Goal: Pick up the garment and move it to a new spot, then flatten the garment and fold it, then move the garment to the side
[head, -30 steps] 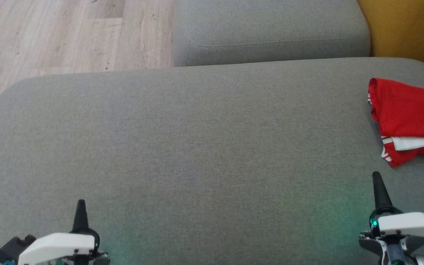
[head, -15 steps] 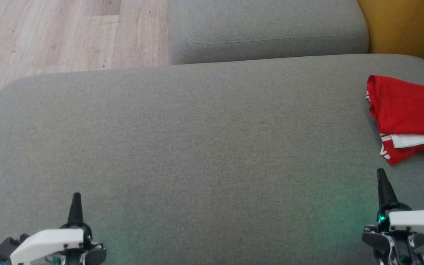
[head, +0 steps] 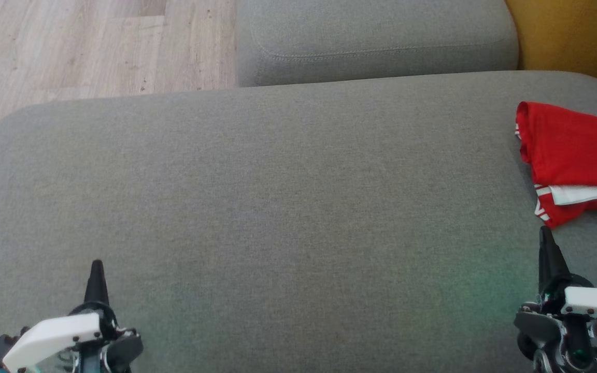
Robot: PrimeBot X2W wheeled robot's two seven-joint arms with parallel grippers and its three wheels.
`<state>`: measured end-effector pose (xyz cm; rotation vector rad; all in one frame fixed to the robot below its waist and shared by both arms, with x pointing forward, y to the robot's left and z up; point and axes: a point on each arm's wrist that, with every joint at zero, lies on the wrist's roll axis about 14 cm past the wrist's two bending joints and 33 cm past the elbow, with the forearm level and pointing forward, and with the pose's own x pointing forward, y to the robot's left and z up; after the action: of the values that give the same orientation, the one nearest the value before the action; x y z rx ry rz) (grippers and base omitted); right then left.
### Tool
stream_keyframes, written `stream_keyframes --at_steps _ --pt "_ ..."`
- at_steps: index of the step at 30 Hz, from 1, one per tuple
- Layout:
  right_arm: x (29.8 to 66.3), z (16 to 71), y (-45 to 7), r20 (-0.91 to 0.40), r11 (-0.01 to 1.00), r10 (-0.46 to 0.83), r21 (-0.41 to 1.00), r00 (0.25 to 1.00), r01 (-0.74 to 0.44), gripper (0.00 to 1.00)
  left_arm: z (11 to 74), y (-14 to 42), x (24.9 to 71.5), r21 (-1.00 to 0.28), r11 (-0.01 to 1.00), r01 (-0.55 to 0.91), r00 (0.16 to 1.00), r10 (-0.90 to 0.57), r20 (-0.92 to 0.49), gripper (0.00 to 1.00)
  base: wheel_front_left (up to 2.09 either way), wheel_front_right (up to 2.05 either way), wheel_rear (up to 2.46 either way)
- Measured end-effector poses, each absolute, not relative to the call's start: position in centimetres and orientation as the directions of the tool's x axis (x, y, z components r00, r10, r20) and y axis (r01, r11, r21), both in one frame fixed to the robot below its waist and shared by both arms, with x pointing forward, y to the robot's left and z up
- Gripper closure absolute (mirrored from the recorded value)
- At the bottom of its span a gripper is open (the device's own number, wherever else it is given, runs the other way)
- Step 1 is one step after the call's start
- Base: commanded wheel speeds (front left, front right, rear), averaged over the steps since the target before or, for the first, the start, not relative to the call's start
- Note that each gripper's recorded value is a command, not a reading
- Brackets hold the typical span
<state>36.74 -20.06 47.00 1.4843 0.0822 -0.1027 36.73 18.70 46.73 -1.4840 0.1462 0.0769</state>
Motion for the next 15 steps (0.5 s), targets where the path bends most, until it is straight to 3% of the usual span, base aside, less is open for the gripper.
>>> stream_keyframes --at_steps 8,15 --pt "37.19 47.51 -20.49 -0.099 -0.009 -0.031 0.995 0.995 0.099 1.0 47.37 18.86 37.21 -0.994 0.006 -0.106 0.994 -0.029 -0.106 1.0 0.0 0.0 0.0" --pt "37.41 47.8 -20.5 -0.09 -0.013 -0.027 0.996 0.996 0.09 1.0 47.77 18.82 37.49 -0.996 0.001 -0.092 0.995 -0.03 -0.092 1.0 0.0 0.0 0.0"
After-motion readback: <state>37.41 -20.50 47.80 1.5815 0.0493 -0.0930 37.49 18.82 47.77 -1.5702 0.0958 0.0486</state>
